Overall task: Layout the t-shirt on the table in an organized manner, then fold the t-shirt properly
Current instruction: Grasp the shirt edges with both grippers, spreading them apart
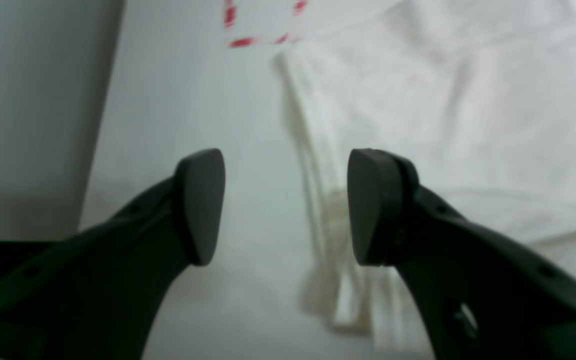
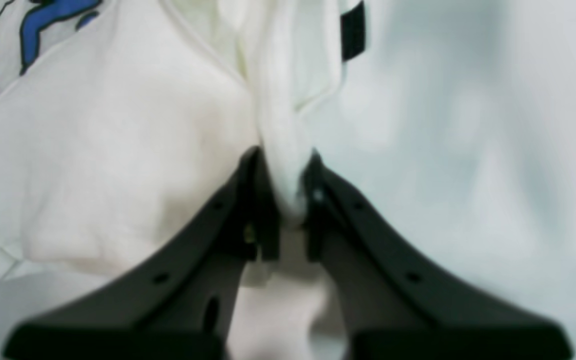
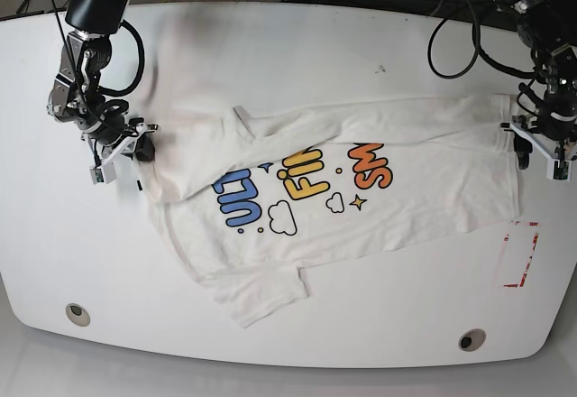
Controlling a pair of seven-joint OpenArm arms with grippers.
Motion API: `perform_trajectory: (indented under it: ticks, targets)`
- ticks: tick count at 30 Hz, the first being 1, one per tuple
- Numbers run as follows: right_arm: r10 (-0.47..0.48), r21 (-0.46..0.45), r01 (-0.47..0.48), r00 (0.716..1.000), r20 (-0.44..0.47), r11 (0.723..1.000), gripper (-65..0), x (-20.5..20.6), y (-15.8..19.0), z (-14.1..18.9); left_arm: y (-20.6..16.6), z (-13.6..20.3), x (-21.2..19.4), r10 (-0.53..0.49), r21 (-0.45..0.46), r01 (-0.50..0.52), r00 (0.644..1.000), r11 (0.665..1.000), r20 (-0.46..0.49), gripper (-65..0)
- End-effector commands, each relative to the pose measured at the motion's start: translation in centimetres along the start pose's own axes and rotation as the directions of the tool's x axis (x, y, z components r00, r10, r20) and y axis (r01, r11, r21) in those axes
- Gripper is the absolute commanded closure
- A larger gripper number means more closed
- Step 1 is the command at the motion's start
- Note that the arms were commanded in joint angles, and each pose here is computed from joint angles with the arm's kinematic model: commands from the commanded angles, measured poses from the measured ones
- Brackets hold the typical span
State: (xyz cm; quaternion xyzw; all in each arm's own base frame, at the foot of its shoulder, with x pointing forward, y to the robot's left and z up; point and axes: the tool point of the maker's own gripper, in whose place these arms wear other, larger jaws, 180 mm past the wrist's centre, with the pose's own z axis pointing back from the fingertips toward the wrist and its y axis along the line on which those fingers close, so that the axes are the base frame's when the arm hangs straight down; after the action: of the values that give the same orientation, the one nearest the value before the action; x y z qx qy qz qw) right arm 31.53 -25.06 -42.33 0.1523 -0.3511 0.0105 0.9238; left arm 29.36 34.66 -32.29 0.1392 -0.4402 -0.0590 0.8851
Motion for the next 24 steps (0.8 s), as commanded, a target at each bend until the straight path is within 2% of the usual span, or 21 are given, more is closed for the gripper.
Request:
perform_trajectory:
  ticks: [1,9,15,24]
  targets:
    - [0.031,-0.016,-0.031,1.000,-0.001,0.999,-4.2,0.7,-0.6,0.5,-0.1,0.3,1.2,-0.032,-0.022,0.033,0.999,0.999,0.041,-37.6]
    - [0.030,-0.016,-0.030,1.000,-0.002,0.999,-4.0,0.6,-0.6,0.5,-0.8,0.8,-2.0,-0.086,-0.081,0.079,0.993,0.994,-0.077,-55.8]
    - [0.028,-0.014,-0.028,1.000,-0.002,1.000,-4.0,0.6,-0.5,0.4,-1.0,0.6,-3.1,-0.078,-0.091,0.067,0.990,0.994,-0.120,-56.7]
    - [0.026,-0.012,-0.026,1.000,-0.004,1.000,-4.0,0.5,-0.5,0.4,-3.6,-0.8,-5.6,-0.078,-0.179,0.045,0.979,0.983,-0.186,-56.7]
